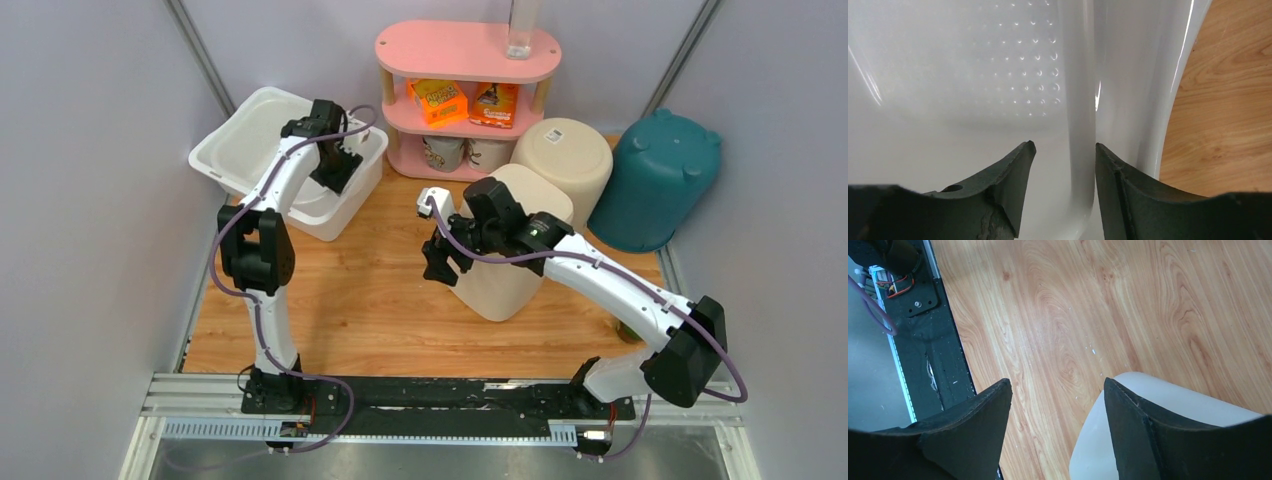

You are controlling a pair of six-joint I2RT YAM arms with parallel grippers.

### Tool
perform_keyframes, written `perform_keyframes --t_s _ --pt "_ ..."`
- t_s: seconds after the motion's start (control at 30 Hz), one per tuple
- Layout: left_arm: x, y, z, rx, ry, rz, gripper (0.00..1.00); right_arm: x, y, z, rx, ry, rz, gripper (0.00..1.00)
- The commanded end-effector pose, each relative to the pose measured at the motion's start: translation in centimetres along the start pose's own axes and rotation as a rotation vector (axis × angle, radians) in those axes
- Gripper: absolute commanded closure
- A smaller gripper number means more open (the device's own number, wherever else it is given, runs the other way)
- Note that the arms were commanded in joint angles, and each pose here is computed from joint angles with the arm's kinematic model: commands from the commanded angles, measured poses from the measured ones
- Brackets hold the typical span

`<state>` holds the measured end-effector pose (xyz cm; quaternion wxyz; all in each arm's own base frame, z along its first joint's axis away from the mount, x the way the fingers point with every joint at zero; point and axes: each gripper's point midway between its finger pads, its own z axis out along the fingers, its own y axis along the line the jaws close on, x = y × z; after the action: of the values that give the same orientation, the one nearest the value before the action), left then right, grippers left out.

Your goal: Turn the large container upside down

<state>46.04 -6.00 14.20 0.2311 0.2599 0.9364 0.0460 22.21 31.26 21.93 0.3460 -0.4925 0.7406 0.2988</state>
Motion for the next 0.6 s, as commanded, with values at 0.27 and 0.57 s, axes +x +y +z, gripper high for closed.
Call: perform_keyframes --t_s 0.27,0.57 --pt "-3.2 2.5 -7.9 -0.081 -0.143 0.069 0.99 -5.8 -0.3 -2.1 0.019 -0.146 -0.066 0.27" --pt "-8.7 5.6 -28.3 -0.312 -0.660 0.060 1.00 -6.9 -1.1 -2.2 0.040 -0.162 -0.093 0.25"
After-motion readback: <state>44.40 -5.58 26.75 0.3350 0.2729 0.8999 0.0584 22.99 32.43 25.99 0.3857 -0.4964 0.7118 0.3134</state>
